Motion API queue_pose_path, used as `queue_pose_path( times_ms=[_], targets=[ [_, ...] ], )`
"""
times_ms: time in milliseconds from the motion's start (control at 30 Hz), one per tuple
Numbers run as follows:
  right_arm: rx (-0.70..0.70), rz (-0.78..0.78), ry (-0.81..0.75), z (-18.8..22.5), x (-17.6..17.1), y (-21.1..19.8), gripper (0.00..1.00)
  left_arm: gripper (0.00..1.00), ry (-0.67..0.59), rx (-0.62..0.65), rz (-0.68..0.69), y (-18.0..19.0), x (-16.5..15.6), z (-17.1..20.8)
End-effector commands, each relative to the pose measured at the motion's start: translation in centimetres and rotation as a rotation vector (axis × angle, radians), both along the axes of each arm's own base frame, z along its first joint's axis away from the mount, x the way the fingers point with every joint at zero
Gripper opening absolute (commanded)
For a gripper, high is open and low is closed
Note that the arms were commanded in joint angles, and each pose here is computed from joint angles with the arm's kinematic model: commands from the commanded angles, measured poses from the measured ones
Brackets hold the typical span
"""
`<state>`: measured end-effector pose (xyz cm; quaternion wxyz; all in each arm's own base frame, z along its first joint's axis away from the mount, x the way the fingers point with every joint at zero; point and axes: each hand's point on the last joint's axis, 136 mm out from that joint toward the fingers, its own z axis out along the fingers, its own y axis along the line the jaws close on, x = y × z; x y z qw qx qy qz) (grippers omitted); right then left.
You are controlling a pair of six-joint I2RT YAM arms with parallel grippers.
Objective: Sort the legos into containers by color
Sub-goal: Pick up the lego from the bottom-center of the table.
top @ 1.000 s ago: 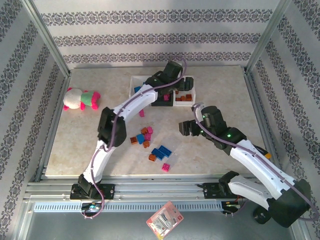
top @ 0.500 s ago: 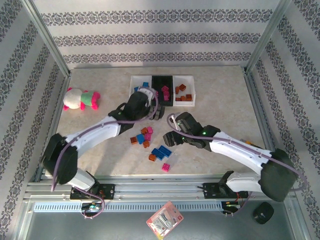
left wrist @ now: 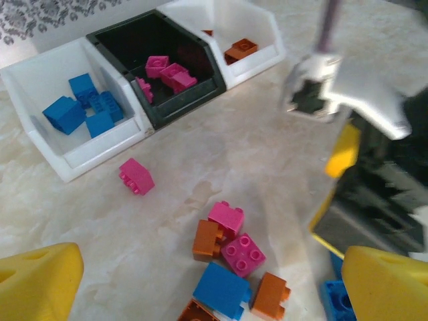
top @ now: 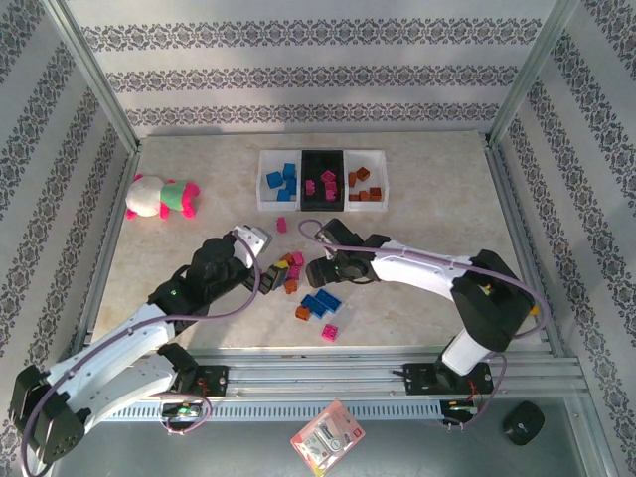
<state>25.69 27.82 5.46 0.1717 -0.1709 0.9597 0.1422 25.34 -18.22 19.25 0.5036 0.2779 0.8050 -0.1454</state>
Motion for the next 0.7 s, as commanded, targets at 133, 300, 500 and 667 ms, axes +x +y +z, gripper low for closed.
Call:
queue_pose_path(
  times_ms=[133,300,500,667],
  targets=[
    [-0.082,0.011,0.105,-2.7,-1.7,1.3,0.79,0.99,0.076,0.035,-0.110,-0.1,-3.1,-2.5],
    [-0.142,0.041,0.138,-3.7,-3.7,0.3,0.78,0.99,0.090,0.024,-0.137,-0.6,-3.4,-3.2],
    [-0.146,0.089,0.171,-3.9,-6.4,-0.7,0.80,0.99,0.106,0.002,-0.160,-1.2,-3.5,-3.4],
    [-0.161,0.088,0.166,-4.1,-6.8,-1.3,0.77,0.99,0.108,-0.004,-0.168,-1.5,-3.5,-3.5]
  ],
)
